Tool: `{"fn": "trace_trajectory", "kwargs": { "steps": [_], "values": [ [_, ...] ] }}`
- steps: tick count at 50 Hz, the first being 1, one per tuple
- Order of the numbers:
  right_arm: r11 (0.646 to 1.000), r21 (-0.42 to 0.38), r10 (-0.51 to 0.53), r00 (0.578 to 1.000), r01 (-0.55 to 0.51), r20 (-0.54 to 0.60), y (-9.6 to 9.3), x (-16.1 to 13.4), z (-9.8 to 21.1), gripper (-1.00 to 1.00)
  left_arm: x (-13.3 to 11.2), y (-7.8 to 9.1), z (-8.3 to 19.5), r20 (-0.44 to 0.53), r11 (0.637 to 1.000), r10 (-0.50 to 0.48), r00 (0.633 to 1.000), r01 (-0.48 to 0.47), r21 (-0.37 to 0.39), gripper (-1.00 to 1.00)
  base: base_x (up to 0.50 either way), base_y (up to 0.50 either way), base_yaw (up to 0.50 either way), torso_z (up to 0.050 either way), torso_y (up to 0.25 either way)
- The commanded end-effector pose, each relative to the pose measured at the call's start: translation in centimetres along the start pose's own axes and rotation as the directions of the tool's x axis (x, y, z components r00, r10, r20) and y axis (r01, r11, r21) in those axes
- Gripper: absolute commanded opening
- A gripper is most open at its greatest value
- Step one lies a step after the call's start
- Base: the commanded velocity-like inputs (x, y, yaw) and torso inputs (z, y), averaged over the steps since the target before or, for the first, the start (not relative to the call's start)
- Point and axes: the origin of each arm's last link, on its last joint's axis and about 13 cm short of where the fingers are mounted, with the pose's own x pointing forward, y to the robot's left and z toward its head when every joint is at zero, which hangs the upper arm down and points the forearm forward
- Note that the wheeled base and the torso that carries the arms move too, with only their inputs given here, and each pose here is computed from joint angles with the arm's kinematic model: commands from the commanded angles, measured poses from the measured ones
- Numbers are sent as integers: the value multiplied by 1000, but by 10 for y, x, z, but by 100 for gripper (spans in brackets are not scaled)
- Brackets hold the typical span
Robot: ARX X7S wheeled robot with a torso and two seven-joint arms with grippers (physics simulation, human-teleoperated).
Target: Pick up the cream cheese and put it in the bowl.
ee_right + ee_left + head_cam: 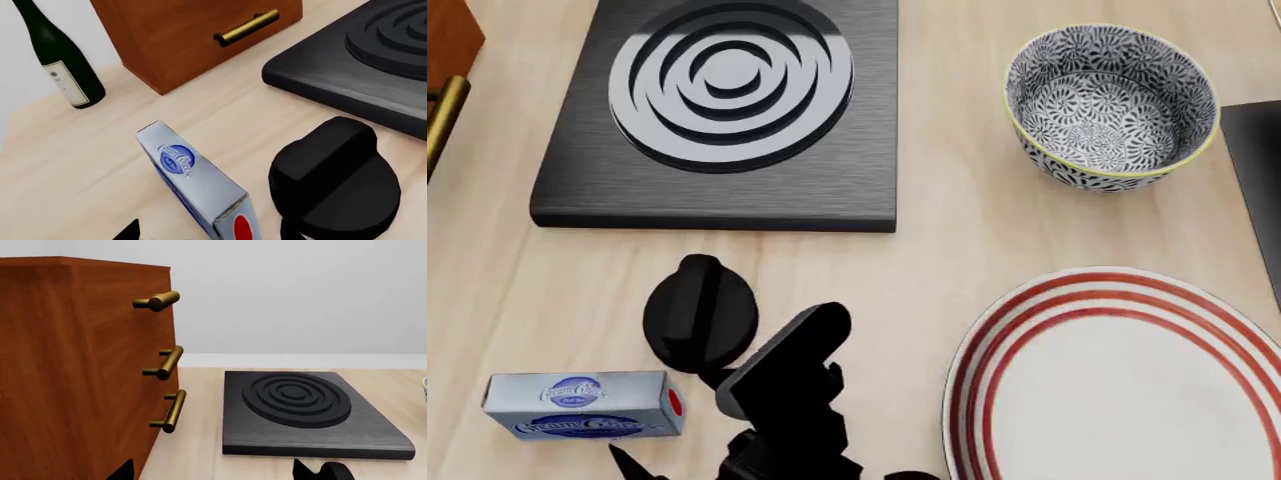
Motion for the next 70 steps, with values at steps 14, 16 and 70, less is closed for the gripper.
{"fn": "trace_trajectory", "kwargs": {
  "steps": [14,16,70],
  "values": [
    [1000,-6,2,999,-2,-42,-5,12,0,100,-2,2,0,3,1000,6,1000,-6,1,100,0,0,0,0,0],
    [1000,-7,1,999,-1,-46,-6,13,0,100,-2,3,0,4,1000,8,1000,-8,1,100,0,0,0,0,0],
    [999,-19,35,991,-38,-128,-7,36,-9,100,-3,7,-2,1,1000,22,1000,-22,-5,100,0,0,0,0,0]
  ]
}}
